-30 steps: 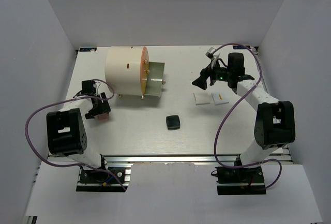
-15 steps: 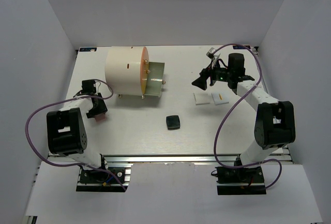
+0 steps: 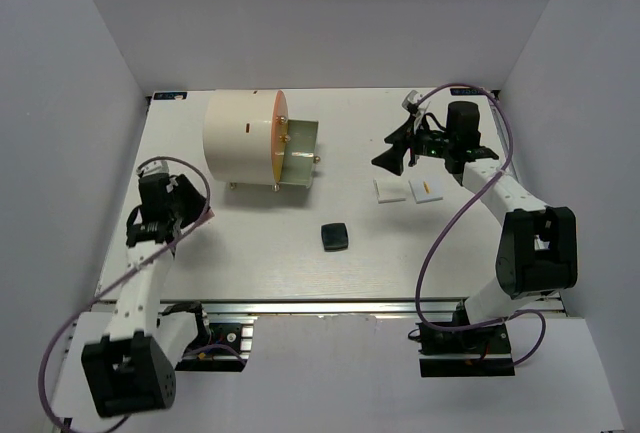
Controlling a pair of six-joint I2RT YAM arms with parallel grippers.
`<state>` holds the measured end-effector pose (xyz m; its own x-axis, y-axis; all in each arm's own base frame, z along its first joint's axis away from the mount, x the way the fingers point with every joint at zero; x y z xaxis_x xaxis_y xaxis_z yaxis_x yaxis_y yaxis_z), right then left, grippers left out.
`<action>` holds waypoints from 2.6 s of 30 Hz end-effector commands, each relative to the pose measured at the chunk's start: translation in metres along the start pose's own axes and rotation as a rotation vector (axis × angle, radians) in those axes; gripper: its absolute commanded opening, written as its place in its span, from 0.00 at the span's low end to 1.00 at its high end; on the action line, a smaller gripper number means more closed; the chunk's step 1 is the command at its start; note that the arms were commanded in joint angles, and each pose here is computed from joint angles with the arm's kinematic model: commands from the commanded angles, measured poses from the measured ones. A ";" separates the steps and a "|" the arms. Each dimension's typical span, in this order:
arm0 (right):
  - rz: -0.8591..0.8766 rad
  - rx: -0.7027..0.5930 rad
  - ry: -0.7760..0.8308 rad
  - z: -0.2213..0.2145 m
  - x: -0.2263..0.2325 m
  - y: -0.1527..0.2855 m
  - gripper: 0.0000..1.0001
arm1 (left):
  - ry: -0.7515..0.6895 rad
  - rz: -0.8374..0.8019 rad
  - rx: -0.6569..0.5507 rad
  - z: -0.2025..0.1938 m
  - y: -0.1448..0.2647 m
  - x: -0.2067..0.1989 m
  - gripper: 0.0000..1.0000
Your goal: Organize the makeup
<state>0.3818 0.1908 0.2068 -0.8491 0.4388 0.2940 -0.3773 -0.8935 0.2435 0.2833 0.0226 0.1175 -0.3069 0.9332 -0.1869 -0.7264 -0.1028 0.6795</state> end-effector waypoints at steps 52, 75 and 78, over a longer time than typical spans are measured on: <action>-0.418 0.104 -0.124 -0.019 -0.056 0.055 0.90 | -1.036 0.080 -0.172 0.067 -0.066 -0.316 0.61; -0.543 0.372 -0.228 -0.078 -0.069 0.039 0.89 | -0.715 -0.211 -0.223 0.099 0.006 -0.353 0.40; -0.628 0.438 -0.260 -0.090 -0.066 0.025 0.89 | -0.581 -0.312 -0.236 0.104 0.037 -0.353 0.58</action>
<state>0.3912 0.1236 0.1066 -0.4679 0.8519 0.2353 -0.5079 -0.4770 0.7173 0.4494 -0.2676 0.2063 0.2773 0.9034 0.3269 -0.8138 0.0400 0.5797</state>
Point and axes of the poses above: each gripper's point midway between its finger pads, its own y axis back along the fingers, its own x axis along the line the jaws close on, z = x × y, the point moved 1 cm from there along y, back along the fingers, and after that the axes turned 10 degrees about -y, right-handed, at the moved point
